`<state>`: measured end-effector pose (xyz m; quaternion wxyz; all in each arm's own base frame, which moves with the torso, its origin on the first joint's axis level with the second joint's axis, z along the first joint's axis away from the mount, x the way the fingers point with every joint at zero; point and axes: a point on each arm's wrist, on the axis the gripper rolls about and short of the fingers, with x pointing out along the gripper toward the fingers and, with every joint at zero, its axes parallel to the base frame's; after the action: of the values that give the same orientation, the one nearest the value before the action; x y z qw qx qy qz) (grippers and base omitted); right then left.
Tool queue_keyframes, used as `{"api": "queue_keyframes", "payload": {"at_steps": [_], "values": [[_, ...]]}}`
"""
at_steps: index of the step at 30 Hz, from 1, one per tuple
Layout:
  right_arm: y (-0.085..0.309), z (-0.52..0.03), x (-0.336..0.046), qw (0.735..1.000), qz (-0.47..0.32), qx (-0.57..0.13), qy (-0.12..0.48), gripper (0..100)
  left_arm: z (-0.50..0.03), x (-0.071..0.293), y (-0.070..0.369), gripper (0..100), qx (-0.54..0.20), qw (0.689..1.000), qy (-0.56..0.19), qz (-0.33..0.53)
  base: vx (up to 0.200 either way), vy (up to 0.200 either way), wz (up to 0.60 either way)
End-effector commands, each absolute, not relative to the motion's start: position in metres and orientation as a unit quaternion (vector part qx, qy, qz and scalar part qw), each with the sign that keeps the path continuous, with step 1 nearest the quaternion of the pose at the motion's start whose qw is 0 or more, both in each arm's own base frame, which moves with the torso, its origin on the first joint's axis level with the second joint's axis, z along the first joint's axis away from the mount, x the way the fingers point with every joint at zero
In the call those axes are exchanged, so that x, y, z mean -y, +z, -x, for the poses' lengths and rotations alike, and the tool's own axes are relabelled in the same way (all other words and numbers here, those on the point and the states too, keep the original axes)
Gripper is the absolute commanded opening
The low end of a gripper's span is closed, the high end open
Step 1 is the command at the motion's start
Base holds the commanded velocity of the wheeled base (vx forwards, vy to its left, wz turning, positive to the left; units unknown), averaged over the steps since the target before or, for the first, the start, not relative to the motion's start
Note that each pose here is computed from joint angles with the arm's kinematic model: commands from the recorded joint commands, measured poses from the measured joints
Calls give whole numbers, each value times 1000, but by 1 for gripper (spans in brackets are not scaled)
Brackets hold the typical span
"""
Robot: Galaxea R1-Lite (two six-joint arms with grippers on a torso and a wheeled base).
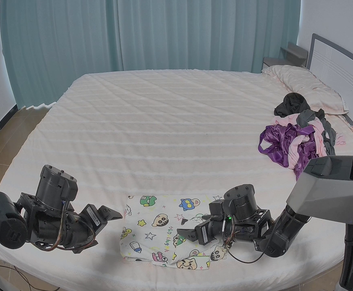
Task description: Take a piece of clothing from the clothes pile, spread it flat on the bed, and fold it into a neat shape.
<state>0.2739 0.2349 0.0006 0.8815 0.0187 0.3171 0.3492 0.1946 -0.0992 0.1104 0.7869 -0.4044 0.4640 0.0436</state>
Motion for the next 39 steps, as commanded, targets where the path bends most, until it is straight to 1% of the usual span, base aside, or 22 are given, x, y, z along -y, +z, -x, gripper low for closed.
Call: {"api": "queue_keyframes", "payload": {"at_steps": [1, 4, 7, 11, 17, 19, 21, 22, 28, 29, 36, 39], "values": [[-3, -273, -234, 881, -14, -322, 348, 0, -195, 99, 110, 100, -465, 787, 45, 404, 0, 0, 0], [0, -273, -233, 883, -15, -318, 346, 0, -195, 99, 109, 100, -466, 786, 46, 404, 0, 0, 0], [10, -274, -226, 892, -20, -305, 334, 0, -195, 99, 110, 100, -465, 787, 45, 404, 0, 0, 0], [20, -264, -218, 895, -24, -295, 335, 0, -195, 99, 109, 100, -466, 787, 45, 403, 0, 0, 0], [20, -237, -198, 890, -18, -308, 337, 0, -195, 99, 109, 100, -467, 786, 46, 402, 0, 0, 0], [14, -223, -188, 883, -11, -326, 337, 0, -195, 99, 109, 100, -467, 786, 46, 402, 0, 0, 0], [13, -222, -188, 882, -11, -328, 337, 0, -194, 99, 108, 100, -467, 786, 47, 402, 0, 0, 0], [8, -210, -180, 878, -6, -339, 337, 0, -194, 99, 108, 100, -467, 786, 47, 402, 0, 0, 0], [0, -189, -170, 873, 3, -350, 340, 0, -194, 99, 108, 100, -468, 786, 46, 401, 0, 0, 0], [-1, -185, -168, 871, 5, -354, 341, 100, -194, 99, 108, 100, -468, 786, 46, 401, 0, 0, 0], [-4, -167, -159, 863, 13, -370, 343, 100, -194, 99, 108, 100, -468, 786, 46, 401, 0, 0, 0], [1, -164, -158, 872, 3, -343, 349, 100, -194, 99, 108, 100, -468, 786, 45, 401, 0, 0, 0]]}}
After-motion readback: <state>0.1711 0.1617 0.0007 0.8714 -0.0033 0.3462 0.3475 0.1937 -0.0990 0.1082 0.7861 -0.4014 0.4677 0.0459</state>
